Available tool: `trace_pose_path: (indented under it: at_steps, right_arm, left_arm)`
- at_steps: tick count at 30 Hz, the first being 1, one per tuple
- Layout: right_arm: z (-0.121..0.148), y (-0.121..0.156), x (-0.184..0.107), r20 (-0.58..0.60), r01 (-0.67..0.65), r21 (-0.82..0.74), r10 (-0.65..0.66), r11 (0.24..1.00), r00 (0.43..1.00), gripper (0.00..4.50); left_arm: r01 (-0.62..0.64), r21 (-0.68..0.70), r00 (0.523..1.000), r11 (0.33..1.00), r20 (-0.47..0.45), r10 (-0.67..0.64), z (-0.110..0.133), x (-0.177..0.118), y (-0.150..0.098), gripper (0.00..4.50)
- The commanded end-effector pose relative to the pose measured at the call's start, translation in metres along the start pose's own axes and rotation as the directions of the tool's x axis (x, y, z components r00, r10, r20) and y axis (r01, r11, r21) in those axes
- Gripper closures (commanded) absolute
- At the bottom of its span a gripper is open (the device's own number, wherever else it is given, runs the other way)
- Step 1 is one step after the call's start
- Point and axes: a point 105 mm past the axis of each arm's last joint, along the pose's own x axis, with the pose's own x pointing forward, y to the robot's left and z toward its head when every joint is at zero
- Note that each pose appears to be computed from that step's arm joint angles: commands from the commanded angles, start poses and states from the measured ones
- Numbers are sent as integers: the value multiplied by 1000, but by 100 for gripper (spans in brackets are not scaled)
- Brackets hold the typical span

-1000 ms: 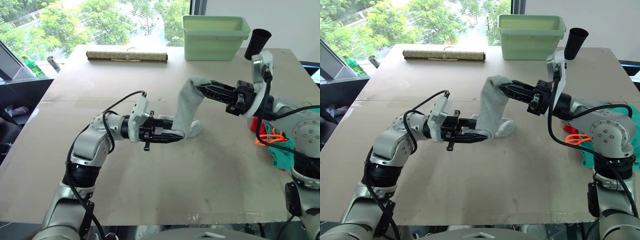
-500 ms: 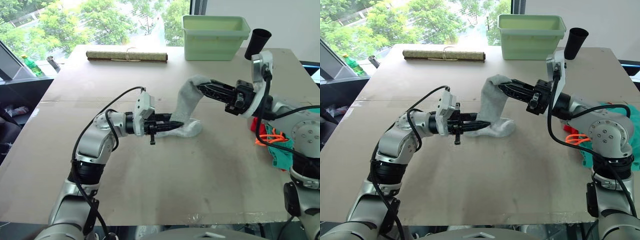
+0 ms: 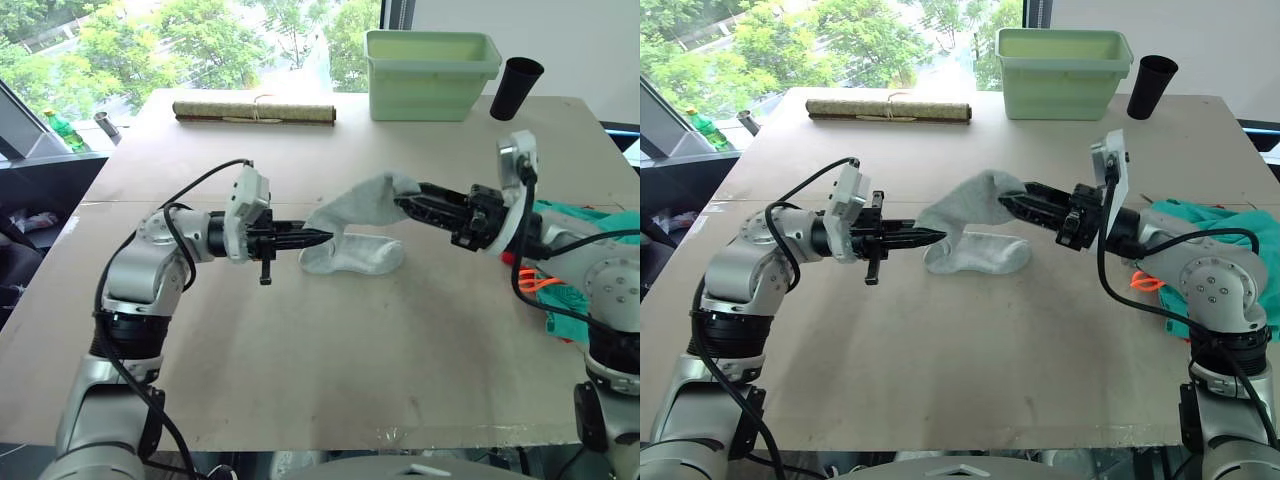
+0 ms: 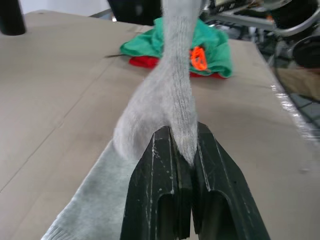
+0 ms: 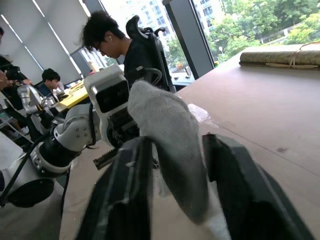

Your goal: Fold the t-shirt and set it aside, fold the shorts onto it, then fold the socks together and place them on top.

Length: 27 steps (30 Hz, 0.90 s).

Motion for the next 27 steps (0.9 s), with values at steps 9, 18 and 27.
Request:
trace_pose_path:
  at_steps: [9,18,27]
  right_arm:
    - [-12,-9,2,-68,79,-155,-91,985,994,252]
    - [-21,-20,-6,-106,123,-198,-146,972,984,252]
    - [-40,-20,6,-175,111,-211,-149,971,973,442]
  left_arm:
    - [137,-30,990,990,-14,-138,15,-5,-20,450]
    - [142,-42,989,989,-21,-143,14,-6,-22,450]
    - [134,-42,991,990,-15,-134,15,-5,-20,450]
